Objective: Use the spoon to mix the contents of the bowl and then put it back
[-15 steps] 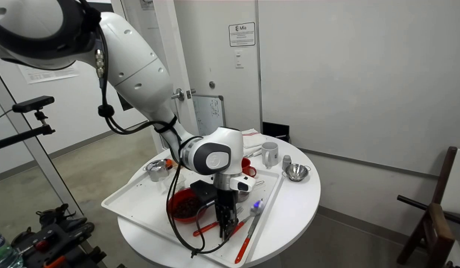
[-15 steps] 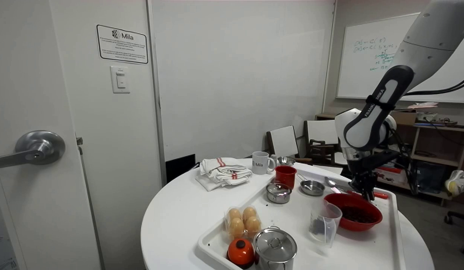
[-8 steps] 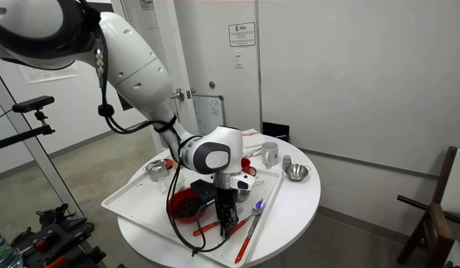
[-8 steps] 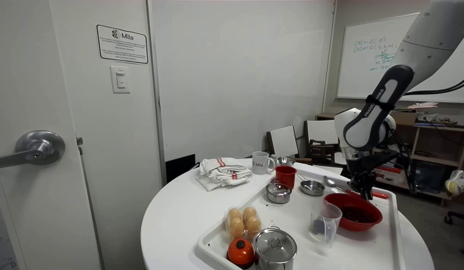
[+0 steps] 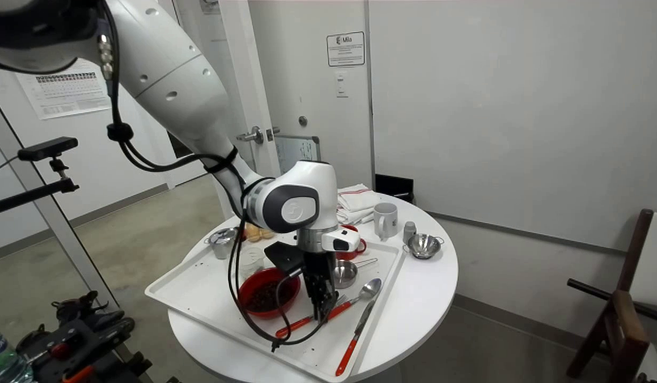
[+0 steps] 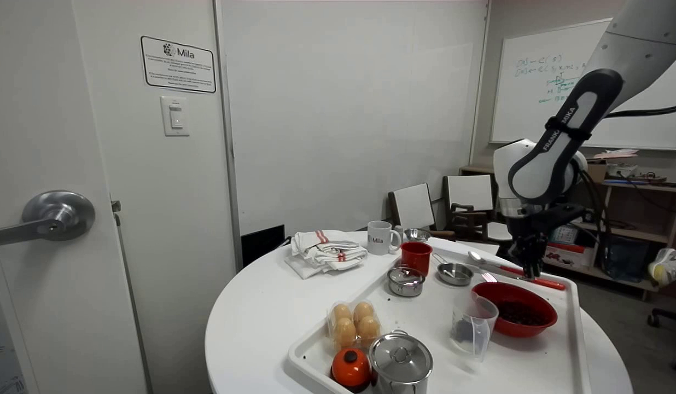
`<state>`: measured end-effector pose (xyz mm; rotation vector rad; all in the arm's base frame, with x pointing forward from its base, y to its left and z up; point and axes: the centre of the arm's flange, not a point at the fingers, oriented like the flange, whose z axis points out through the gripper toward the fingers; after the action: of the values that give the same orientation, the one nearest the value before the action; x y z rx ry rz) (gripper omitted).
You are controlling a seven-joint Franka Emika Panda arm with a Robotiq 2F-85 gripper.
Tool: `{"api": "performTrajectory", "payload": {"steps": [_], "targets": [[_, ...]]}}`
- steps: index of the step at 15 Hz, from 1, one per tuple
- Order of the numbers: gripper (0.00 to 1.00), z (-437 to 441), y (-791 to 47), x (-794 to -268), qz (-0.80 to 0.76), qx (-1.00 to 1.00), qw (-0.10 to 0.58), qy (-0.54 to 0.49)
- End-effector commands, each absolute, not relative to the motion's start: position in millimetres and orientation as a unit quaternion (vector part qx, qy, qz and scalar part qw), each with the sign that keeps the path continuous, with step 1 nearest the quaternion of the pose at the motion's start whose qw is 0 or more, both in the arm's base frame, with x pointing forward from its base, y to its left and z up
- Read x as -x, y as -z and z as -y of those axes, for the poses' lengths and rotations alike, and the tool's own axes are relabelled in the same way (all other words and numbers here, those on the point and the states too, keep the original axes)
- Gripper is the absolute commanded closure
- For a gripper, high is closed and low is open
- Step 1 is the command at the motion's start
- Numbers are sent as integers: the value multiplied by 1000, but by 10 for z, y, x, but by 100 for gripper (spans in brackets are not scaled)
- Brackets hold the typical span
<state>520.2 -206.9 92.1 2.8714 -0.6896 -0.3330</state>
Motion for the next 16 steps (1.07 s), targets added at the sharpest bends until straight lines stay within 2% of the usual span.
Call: {"api": "performTrajectory", "payload": {"steps": [1,5,16], "targets": [[91,1975,-1323,-5084,218,-964,102,113],[91,1860,-1572,-5140,186,-968,112,129],[91,1190,-2335,-5314,20,-941,229,250]]}}
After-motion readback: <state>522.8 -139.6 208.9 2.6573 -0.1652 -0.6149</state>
